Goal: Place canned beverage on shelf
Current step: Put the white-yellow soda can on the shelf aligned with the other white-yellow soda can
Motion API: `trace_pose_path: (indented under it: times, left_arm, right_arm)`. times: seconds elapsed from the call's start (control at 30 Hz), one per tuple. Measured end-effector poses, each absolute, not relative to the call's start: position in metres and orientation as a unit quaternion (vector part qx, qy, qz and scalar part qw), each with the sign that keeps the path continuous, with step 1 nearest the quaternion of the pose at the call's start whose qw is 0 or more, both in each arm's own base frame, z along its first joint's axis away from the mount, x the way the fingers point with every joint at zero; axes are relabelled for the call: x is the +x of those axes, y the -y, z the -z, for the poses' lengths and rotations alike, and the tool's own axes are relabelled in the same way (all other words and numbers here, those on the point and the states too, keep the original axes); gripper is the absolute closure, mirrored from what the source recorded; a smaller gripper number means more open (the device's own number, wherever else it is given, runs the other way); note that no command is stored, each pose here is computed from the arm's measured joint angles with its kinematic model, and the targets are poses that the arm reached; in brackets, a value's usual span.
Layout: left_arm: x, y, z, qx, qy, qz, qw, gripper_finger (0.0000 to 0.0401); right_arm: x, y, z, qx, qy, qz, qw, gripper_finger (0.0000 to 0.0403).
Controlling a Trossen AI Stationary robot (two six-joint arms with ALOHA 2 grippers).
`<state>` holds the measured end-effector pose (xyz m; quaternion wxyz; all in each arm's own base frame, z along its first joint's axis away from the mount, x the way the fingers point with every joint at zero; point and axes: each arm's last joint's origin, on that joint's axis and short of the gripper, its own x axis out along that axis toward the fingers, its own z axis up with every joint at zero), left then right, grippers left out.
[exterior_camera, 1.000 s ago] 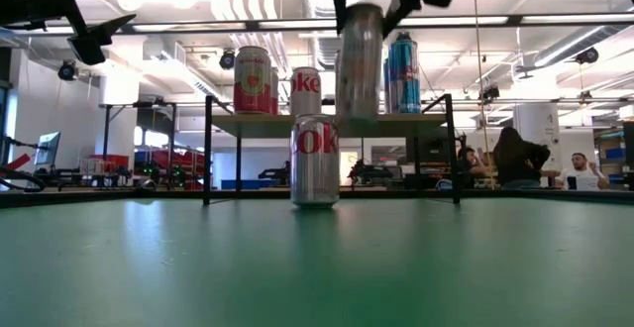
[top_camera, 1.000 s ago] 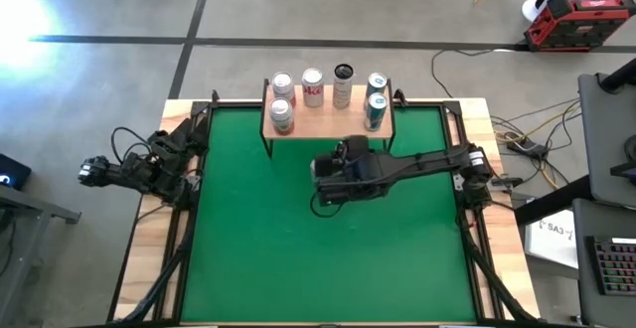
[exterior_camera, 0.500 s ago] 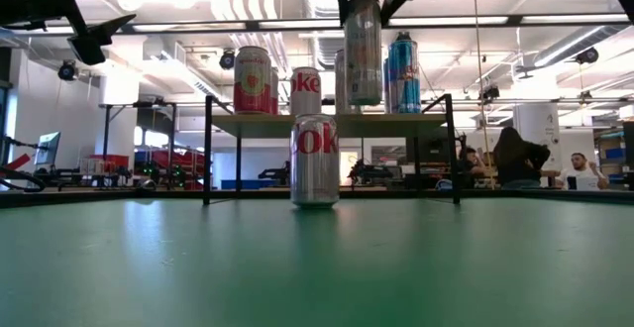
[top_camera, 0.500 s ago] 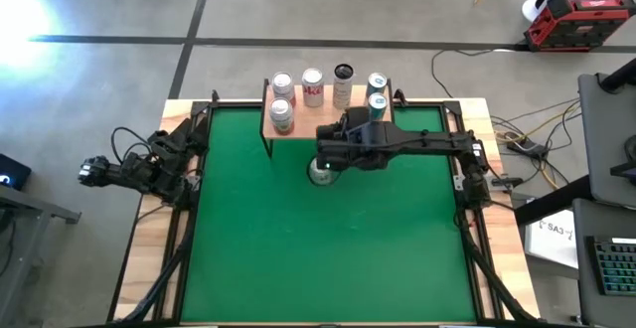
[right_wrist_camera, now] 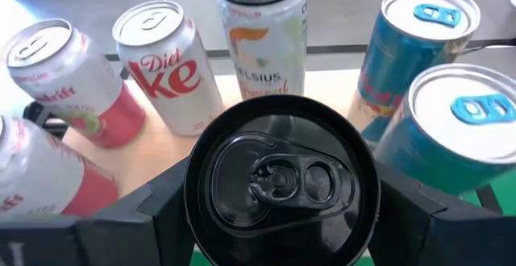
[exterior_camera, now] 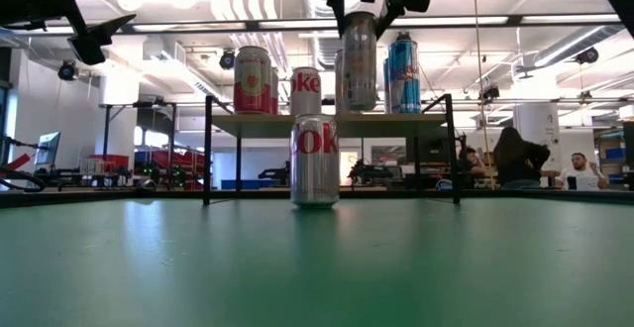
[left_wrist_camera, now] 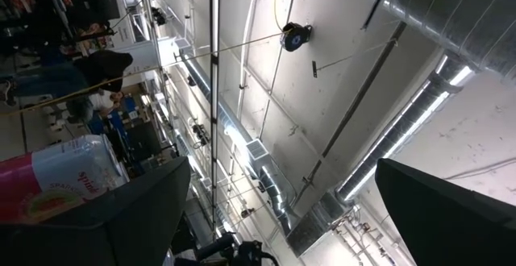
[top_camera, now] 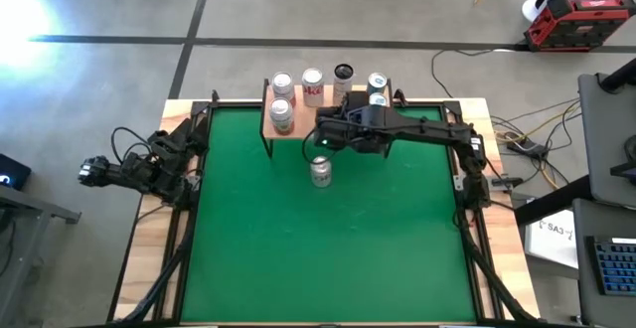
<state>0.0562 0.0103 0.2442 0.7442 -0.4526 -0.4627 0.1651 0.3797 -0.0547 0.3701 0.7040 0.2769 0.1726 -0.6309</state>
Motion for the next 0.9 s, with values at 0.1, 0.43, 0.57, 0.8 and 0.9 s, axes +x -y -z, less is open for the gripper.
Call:
trace_pose_path:
  times: [0.1,0.43,0.57,0.8,0.9]
  left_arm:
    - [0.056,-0.010,-0.244,-0.453,0.463,-0.165,0.744,0.0021]
    - [0.056,-0.010,-0.244,-0.453,0.463,-0.165,0.744,0.0021]
    - [0.056,-0.010,-0.244,-0.453,0.463,-0.165,0.744,0.0021]
    - [0.056,-0.010,-0.244,-0.452,0.463,-0.165,0.744,0.0021]
    - [0.056,-0.010,-0.244,-0.453,0.463,-0.165,0.744,0.0021]
  right_arm:
    - [0.380,0.061,-0.370,0.275,-0.175,0.632,0.703,0.0149]
    - [0.385,0.073,-0.364,0.282,-0.176,0.636,0.696,0.0143]
    - [0.385,0.078,-0.363,0.288,-0.172,0.639,0.693,0.0132]
    - [0.386,0.083,-0.364,0.291,-0.166,0.637,0.694,0.0137]
    - [0.387,0.084,-0.364,0.289,-0.168,0.633,0.698,0.0137]
